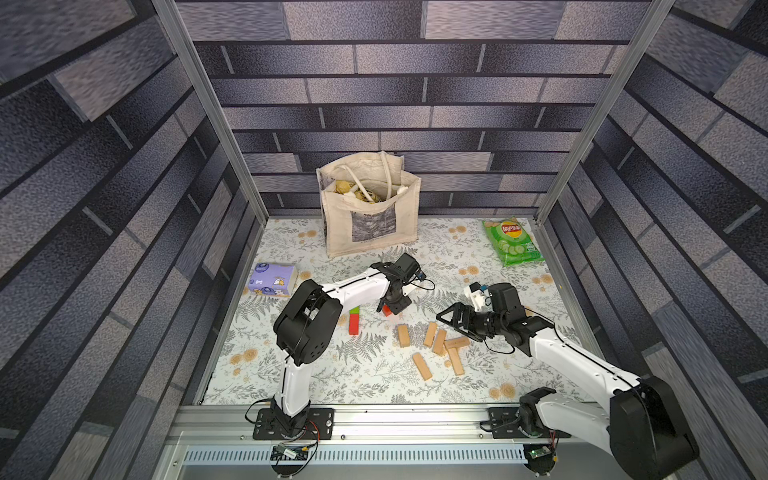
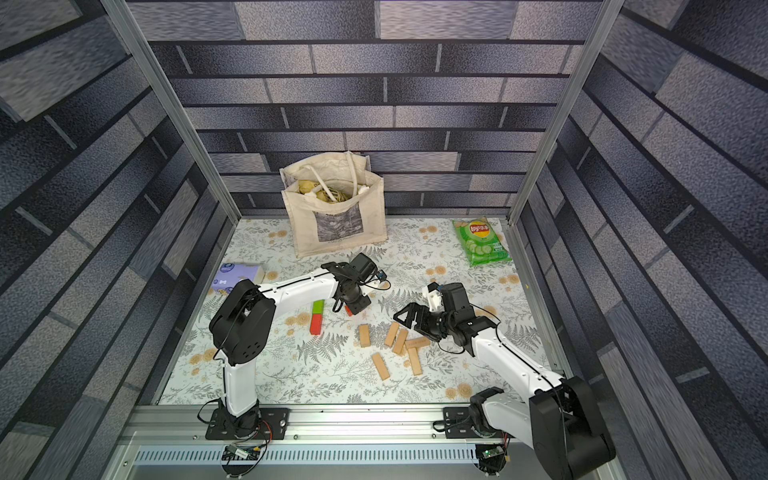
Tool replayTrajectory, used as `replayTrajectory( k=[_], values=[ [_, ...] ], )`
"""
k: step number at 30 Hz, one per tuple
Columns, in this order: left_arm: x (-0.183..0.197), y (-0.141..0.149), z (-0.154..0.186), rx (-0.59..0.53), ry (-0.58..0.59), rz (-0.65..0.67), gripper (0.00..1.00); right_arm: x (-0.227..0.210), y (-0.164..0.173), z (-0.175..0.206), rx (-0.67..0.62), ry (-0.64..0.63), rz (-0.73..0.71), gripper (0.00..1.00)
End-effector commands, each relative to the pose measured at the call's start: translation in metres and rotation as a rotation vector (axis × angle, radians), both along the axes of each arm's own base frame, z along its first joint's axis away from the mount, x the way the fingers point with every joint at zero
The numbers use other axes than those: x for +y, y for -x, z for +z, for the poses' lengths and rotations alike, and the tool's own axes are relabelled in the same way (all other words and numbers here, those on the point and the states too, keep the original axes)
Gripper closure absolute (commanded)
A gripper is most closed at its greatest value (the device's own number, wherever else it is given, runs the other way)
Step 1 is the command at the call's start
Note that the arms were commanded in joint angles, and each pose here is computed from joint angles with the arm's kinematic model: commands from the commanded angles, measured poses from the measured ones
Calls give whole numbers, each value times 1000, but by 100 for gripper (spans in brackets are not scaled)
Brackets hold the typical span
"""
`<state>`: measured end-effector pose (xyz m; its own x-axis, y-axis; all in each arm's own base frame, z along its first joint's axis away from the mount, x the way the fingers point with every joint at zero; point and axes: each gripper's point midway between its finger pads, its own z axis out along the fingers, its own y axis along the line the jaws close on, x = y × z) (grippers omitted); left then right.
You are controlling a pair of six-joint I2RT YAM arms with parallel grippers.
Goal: Assemble the letter k with building blocks
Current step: Pick up the building block from the center of the board, then assemble the building block at the center of the board.
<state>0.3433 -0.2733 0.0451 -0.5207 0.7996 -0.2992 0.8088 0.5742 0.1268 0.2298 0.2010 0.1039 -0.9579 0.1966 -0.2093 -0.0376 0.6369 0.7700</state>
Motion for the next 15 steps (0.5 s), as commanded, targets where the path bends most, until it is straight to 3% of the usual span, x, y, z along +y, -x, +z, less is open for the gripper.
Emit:
replayTrajectory(
  k=[1,10,15],
  values=[
    [3,-5,21,-12,42,-23,92,0,-9,6,-22,12,6,0],
    [22,-27,30,-21,43,44,94,5,-22,8,-18,11,7,0],
    [28,-25,28,-4,51,55,94,8,-26,6,-7,5,1,0]
  ],
)
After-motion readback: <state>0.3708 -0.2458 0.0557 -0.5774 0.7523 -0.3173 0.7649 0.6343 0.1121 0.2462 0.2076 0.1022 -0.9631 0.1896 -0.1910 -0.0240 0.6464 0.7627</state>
